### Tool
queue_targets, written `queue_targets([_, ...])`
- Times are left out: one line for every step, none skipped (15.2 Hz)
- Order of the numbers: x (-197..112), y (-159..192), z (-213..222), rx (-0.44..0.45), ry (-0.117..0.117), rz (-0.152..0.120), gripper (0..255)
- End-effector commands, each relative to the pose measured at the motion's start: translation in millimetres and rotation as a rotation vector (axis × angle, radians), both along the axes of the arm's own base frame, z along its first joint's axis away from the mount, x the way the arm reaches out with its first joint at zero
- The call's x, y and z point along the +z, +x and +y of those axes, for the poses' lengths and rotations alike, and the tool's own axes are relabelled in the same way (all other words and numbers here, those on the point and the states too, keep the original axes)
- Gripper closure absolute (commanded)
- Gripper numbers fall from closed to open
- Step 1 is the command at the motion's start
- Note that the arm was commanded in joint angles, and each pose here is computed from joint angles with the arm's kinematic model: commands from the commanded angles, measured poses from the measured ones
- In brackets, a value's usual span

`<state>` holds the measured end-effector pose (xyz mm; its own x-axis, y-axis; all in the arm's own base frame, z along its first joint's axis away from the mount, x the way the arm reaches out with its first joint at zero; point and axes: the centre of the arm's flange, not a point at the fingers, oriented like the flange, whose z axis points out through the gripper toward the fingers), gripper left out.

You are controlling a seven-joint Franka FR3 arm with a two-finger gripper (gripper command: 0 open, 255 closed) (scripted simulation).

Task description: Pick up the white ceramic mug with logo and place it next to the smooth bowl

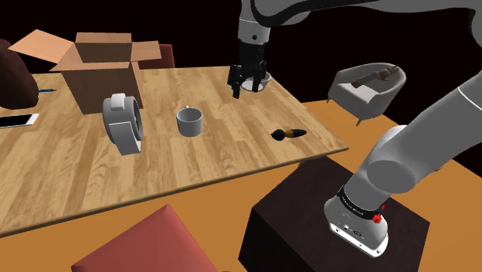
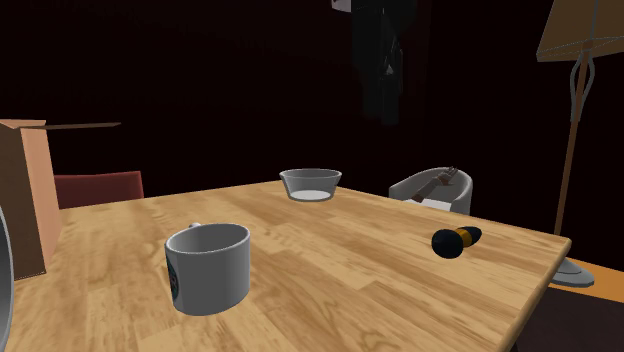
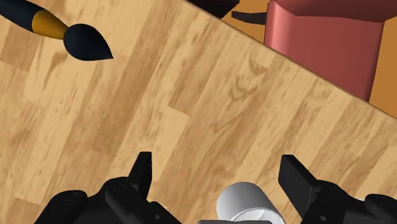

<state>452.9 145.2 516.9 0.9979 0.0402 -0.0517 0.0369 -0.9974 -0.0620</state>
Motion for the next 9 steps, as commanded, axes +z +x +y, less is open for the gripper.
queue_targets([-12.9,17.8,17.8,-0.002,-0.010,0.003,0])
queue_targets([-18.9,27.0,26.3,-0.003,-0.016,0.005,0])
queue_targets([-24.9,36.3,34.7,-0.004,-0.021,0.006,0])
queue_targets([-31.0,45.5,43.1,-0.004,-0.027,0.008,0])
queue_targets([-37.1,54.7,51.4,-0.005,-0.032,0.009,0])
queue_targets([-43.3,63.9,59.7,-0.006,-0.038,0.011,0])
queue_targets([-49.6,73.0,68.0,-0.007,-0.044,0.012,0])
queue_targets([-55.9,82.2,76.2,-0.008,-0.049,0.014,0])
queue_targets([-62.3,91.4,84.4,-0.008,-0.055,0.015,0])
